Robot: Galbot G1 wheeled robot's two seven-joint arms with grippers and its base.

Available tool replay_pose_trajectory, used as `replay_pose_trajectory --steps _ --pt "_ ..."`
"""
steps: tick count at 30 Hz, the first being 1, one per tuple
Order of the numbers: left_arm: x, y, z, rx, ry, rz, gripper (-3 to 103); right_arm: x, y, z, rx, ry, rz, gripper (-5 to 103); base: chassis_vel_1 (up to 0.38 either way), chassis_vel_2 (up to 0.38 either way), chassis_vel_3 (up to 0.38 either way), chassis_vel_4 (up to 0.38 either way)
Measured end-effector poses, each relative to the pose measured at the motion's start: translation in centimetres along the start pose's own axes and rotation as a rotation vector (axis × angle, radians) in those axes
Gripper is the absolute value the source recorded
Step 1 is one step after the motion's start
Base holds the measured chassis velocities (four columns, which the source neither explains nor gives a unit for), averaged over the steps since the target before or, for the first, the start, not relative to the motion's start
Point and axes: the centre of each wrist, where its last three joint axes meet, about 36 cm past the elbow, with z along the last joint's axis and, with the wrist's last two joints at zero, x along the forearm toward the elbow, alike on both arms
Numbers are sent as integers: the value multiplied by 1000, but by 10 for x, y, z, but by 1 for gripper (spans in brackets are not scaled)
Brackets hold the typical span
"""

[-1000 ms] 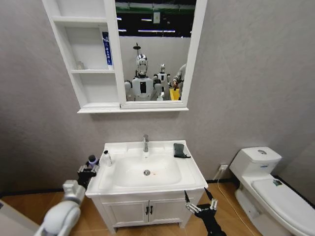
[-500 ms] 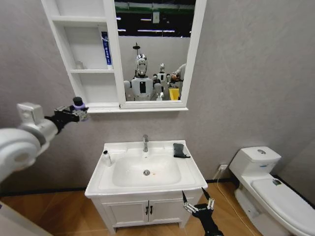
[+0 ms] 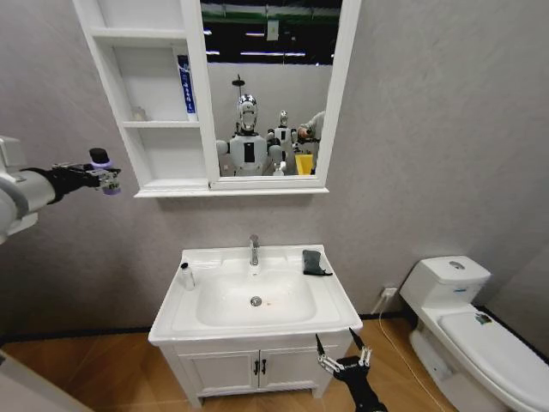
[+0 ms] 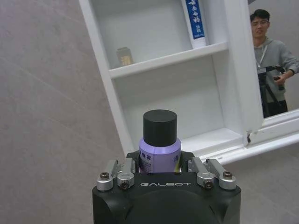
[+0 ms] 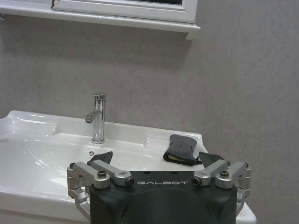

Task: Move facial cleanser and shampoo from washbasin to cabinet, then wipe washbasin with towel.

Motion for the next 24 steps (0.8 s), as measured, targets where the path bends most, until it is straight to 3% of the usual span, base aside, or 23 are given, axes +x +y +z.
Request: replay_pose_trajectory --steps 7,9,14,18,20,23,24 --pt "-3 15 -5 -28 4 -12 43 3 1 4 4 7 -11 100 0 0 0 0" --pt "-3 14 -9 -61 16 -6 43 10 5 6 9 8 -24 100 0 0 0 0" --pt "-8 21 -3 -69 27 -16 43 20 17 4 4 1 -52 100 0 0 0 0" --pt "-20 15 30 -57 79 7 43 20 16 1 9 -21 -57 100 0 0 0 0" --pt "-29 2 61 -29 121 40 43 19 13 -2 16 -32 -59 100 0 0 0 0" --pt "-35 -5 78 -9 136 52 43 18 12 -3 20 -36 -61 100 0 0 0 0" --pt "-44 -12 101 16 138 54 43 17 9 -2 29 -39 -66 100 0 0 0 0"
